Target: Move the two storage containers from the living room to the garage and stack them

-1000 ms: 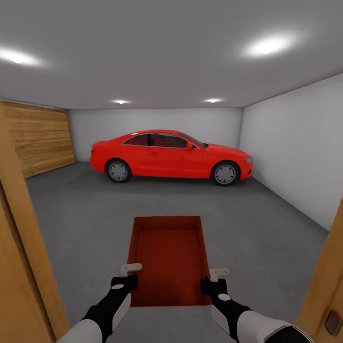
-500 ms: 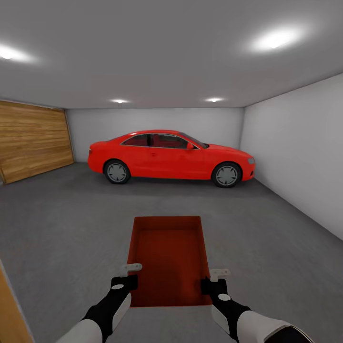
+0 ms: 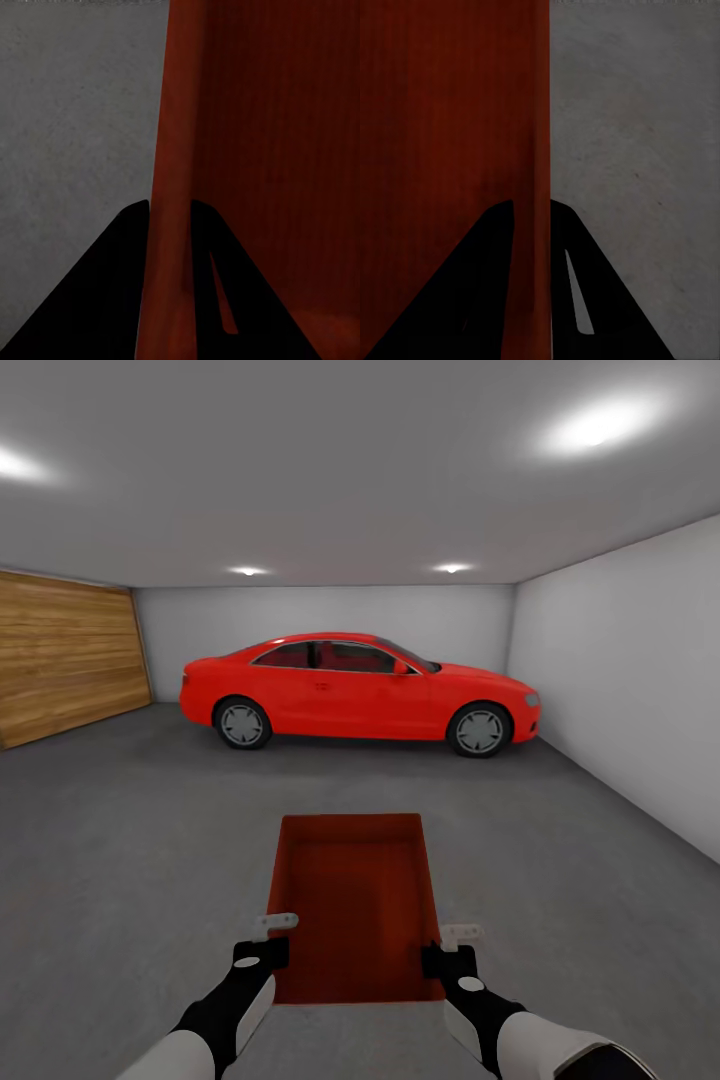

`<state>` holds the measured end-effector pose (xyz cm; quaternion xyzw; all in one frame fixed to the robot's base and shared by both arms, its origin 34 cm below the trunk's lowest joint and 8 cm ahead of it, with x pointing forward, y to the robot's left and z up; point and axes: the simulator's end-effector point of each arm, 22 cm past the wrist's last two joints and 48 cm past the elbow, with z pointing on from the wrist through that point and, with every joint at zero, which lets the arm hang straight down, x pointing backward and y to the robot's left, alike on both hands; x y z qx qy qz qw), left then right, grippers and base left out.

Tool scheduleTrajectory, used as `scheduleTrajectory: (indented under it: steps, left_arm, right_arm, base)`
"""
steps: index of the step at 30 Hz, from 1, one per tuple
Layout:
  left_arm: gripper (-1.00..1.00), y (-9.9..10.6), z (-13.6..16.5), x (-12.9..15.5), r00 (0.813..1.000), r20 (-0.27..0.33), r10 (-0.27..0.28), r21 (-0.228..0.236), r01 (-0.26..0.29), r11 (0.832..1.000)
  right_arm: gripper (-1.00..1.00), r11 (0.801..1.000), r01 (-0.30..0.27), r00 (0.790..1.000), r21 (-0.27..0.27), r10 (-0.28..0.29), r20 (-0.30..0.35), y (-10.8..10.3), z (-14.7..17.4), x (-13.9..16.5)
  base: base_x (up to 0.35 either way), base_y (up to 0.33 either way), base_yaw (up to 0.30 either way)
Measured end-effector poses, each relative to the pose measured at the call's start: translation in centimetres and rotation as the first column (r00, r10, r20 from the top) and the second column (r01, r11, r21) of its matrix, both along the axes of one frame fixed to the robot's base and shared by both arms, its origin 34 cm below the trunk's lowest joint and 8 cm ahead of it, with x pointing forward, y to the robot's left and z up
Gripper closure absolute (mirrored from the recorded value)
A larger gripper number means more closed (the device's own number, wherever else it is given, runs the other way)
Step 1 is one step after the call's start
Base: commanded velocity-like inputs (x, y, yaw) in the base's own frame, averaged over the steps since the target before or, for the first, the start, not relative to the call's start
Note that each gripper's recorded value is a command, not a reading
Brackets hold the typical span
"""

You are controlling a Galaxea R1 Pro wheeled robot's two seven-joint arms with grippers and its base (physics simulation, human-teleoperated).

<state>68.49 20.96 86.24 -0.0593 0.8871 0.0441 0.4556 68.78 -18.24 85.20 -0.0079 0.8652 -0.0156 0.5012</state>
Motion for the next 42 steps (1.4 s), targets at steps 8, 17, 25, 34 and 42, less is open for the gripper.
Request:
scheduleTrajectory:
  steps: [8,17,25,34,42]
  left_arm:
    - [1.0,0.0,-0.02,-0.01,1.0,0.0,0.0,0.0,0.0,1.0]
    - [1.0,0.0,0.01,0.01,1.0,0.0,0.0,0.0,0.0,1.0]
    - [1.0,0.0,0.01,0.01,1.0,0.0,0.0,0.0,0.0,1.0]
    - [1.0,0.0,-0.02,-0.01,1.0,-0.001,0.0,0.0,0.0,1.0]
    - [1.0,-0.01,-0.03,-0.02,1.0,-0.001,0.0,0.0,0.0,1.0]
  right_arm:
    - [1.0,1.0,0.0,1.0,0.0,0.0,-0.001,0.0,0.0,0.0]
    - [1.0,1.0,0.0,1.0,0.0,0.0,0.0,0.0,0.0,0.0]
    - [1.0,1.0,0.0,1.0,0.0,0.0,0.0,0.0,0.0,0.0]
    - [1.0,1.0,0.0,1.0,0.0,0.0,-0.001,0.0,-0.01,0.0]
    - [1.0,1.0,0.0,1.0,0.0,0.0,0.0,-0.01,-0.02,-0.01]
  base:
    - [0.321,0.0,0.0]
    - [0.321,0.0,0.0]
    - [0.321,0.0,0.0]
    - [0.321,0.0,0.0]
    - [0.321,0.0,0.0]
